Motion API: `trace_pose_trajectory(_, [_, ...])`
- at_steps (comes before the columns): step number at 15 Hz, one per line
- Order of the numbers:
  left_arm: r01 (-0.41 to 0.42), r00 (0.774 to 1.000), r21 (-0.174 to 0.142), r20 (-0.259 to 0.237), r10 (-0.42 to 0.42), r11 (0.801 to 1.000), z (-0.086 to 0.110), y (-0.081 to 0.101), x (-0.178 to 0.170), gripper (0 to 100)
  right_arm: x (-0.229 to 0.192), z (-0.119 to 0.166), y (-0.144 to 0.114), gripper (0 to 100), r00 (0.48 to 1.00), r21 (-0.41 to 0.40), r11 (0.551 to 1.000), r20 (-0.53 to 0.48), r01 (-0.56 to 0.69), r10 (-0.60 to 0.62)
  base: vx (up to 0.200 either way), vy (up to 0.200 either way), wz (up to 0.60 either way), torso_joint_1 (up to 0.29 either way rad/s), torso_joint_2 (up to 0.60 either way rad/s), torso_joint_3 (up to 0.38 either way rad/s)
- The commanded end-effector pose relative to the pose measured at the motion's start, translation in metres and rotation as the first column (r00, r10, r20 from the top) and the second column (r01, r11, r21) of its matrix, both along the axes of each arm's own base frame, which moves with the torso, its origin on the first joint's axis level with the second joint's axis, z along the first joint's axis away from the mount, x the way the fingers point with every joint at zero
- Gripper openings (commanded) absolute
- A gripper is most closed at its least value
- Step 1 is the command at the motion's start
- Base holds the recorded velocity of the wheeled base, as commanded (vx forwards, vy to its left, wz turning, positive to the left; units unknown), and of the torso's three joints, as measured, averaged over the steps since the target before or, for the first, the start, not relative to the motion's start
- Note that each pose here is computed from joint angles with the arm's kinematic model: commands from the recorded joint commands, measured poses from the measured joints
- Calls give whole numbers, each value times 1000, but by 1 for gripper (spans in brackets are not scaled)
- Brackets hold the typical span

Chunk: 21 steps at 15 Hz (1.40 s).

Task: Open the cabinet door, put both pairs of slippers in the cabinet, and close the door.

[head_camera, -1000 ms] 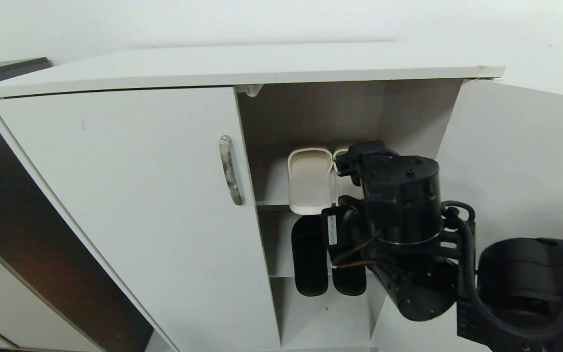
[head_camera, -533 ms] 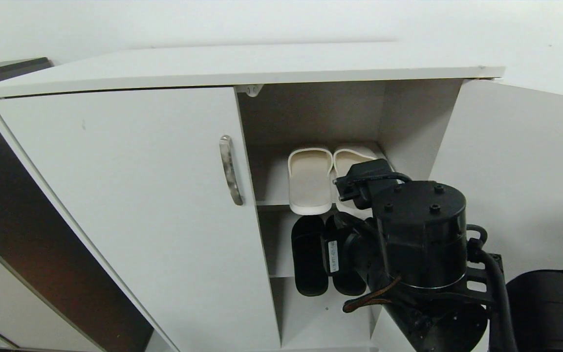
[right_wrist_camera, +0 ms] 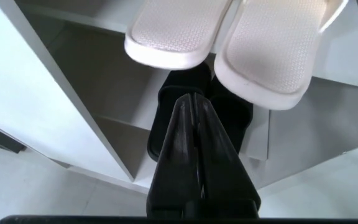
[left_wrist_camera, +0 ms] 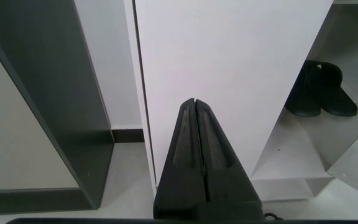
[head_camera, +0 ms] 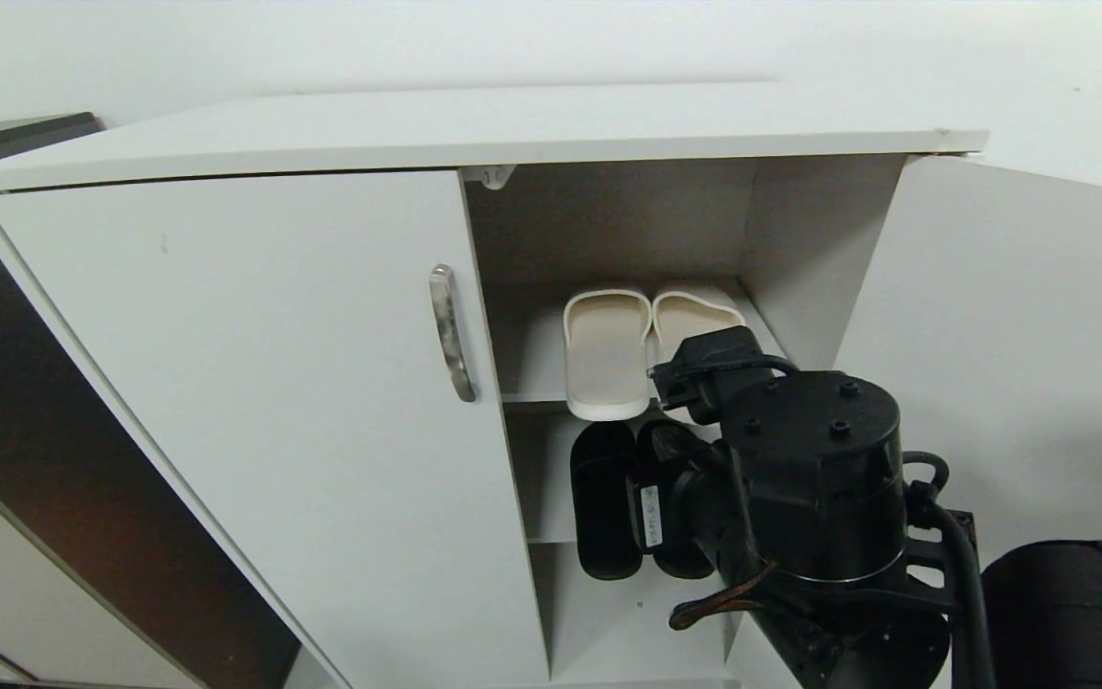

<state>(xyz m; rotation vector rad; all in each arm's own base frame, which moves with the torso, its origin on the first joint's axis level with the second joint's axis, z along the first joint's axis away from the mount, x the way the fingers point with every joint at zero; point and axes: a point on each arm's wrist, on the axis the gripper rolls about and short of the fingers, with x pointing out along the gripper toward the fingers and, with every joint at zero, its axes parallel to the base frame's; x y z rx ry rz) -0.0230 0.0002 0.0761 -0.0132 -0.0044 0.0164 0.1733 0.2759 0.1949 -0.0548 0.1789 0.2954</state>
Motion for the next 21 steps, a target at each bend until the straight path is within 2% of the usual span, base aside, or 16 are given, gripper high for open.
trace_pose_trajectory(1, [0,1000,-1,-1,0,1000,0,0,0,0,1,-3,1,0,1000,-8,1000,-5,0,0,-200,0,0,2,-2,2])
trace_pose_trajectory(18, [0,1000,-4,-1,0,1000,0,0,0,0,0,-8,-4,0,1000,-20,1000,-18,-12,11,-200,0,0,3,2,2])
trace_pose_trajectory(21, [0,1000,-4,-1,0,1000,0,0,0,0,0,-11,-9,0,999,-14,999,-19,-35,35,0,0,0,0,0,0])
